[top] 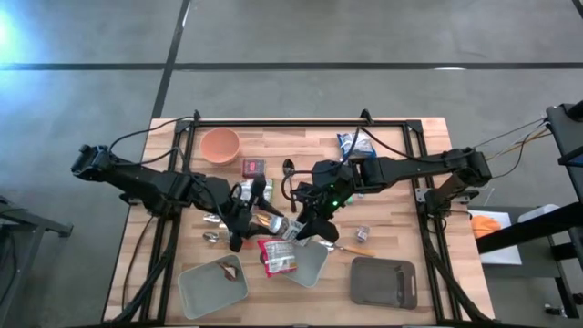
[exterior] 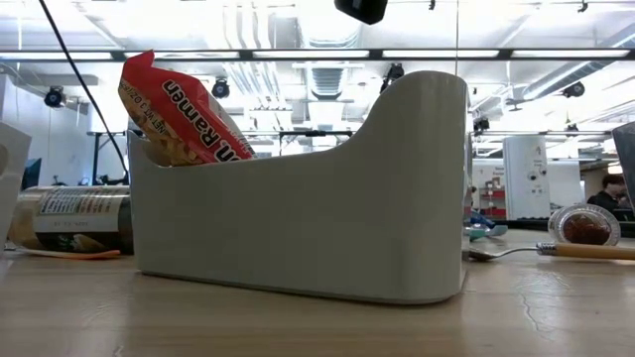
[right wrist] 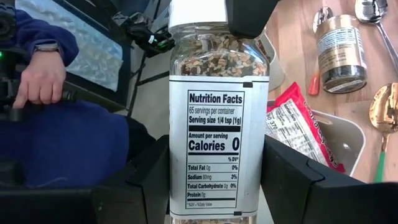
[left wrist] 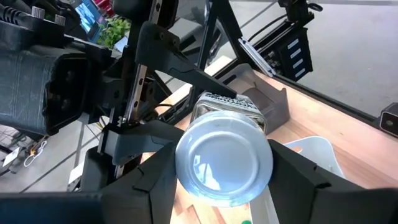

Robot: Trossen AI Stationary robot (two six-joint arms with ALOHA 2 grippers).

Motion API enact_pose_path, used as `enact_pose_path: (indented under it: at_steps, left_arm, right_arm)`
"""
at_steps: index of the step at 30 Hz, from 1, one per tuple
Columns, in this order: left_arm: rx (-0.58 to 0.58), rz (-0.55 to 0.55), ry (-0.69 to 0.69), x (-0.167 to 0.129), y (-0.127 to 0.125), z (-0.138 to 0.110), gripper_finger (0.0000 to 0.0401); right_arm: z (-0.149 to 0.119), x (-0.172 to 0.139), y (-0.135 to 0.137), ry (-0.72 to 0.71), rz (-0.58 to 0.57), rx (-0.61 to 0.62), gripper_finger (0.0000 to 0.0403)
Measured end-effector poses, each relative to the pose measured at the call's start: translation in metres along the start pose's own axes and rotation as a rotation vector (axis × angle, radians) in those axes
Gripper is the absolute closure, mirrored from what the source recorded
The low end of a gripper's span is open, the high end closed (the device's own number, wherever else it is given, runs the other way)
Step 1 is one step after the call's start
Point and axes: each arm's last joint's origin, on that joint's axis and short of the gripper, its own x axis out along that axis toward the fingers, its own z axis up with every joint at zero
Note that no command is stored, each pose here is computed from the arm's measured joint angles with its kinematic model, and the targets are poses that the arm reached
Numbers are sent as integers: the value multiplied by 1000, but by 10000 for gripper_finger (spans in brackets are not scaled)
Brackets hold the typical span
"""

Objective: Pick & Place Food Item
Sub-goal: Put the white seasoning bottle into the left gray bin

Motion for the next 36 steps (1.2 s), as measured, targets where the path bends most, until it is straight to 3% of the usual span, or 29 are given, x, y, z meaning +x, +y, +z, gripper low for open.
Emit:
enact_pose_path:
  at_steps: [8, 14, 18, 26, 36]
  left_arm:
    - [-36, -3, -2, 0, 0, 0, 206]
    - [-184, -23, 1, -5, -1, 1, 206]
    - [-287, -22, 21, -15, 0, 1, 206]
    - [-519, -70, 101, -50, -6, 0, 206]
    - [-575, -180, 124, -82, -42, 15, 206]
  right_arm:
    - [0, 0, 0, -2, 0, 11, 209]
    - [1, -1, -1, -16, -21, 36, 67]
    - [0, -1, -1, -13, -23, 45, 14]
    - [-3, -1, -4, 9, -79, 45, 15]
    - [-7, -1, -8, 12, -169, 49, 15]
